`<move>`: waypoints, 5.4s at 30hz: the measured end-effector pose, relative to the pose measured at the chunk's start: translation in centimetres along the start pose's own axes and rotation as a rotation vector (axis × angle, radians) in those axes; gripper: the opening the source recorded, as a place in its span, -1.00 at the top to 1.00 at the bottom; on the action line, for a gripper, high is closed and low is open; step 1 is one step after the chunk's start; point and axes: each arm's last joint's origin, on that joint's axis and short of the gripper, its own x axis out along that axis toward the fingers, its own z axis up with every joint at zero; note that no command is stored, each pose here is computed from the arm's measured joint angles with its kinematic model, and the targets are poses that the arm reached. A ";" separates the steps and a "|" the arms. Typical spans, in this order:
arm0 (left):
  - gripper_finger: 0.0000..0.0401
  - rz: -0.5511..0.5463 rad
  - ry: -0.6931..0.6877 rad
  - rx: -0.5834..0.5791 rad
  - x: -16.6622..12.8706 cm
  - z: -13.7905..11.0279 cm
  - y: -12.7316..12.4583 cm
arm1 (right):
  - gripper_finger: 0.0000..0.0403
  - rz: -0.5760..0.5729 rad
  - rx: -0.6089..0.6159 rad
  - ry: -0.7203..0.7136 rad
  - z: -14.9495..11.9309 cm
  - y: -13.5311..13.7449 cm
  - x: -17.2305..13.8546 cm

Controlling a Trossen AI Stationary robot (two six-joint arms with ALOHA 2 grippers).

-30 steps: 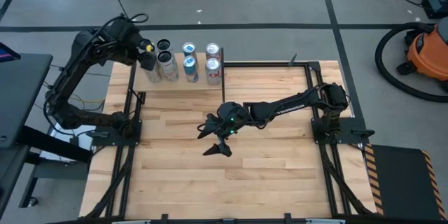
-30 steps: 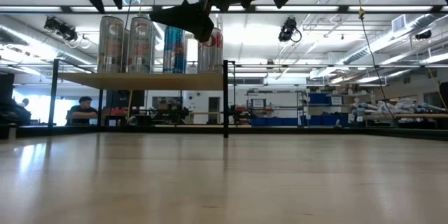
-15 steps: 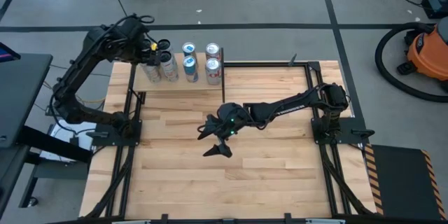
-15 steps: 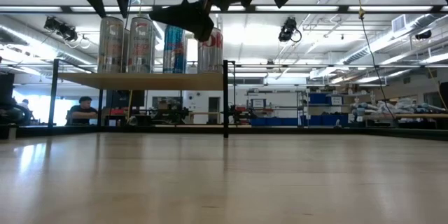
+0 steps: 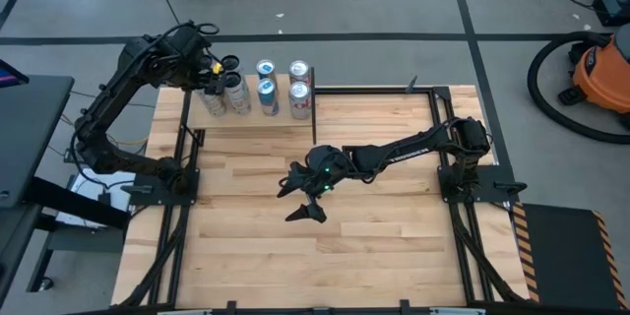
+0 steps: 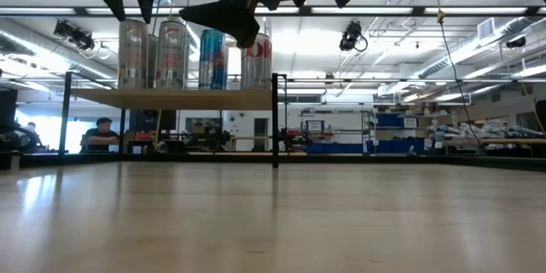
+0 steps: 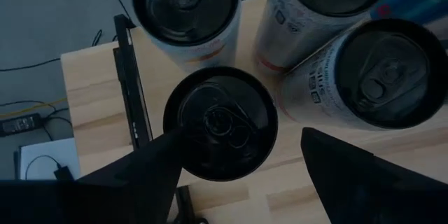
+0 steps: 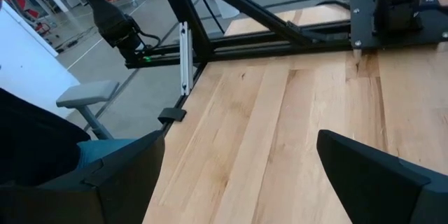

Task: Place canned beverage on shelf
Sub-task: Put the white-yellow soda can on the shelf aligned with the other white-yellow soda can

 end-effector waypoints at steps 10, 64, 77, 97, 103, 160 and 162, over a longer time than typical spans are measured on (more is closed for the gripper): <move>-0.48 -0.012 -0.026 0.049 0.1 0.3 -0.2 | -0.90 0.002 -0.004 -0.011 0.1 0.0 0.0; -0.48 -0.310 -0.652 -0.003 -15.4 -13.7 12.0 | -0.90 0.399 -0.335 -0.116 8.2 9.7 -19.3; -0.48 -0.283 -0.768 -0.077 -15.5 -18.9 14.5 | -0.90 0.411 -0.499 -0.140 7.5 13.2 -25.1; -0.48 -0.458 -0.867 0.013 -8.9 -23.6 14.2 | -0.90 0.186 -0.552 -0.160 5.6 15.6 -31.9; -0.48 -0.477 -0.916 0.000 -8.1 -24.4 14.3 | -0.90 0.069 -0.523 -0.161 4.2 15.2 -32.2; -0.48 -0.574 -0.936 0.083 0.7 -22.0 9.3 | -0.90 -0.338 -0.228 -0.314 -19.7 6.2 -26.3; -0.48 -0.575 -0.937 0.085 0.7 -22.0 9.3 | -0.90 -0.338 -0.229 -0.321 -20.0 6.0 -26.1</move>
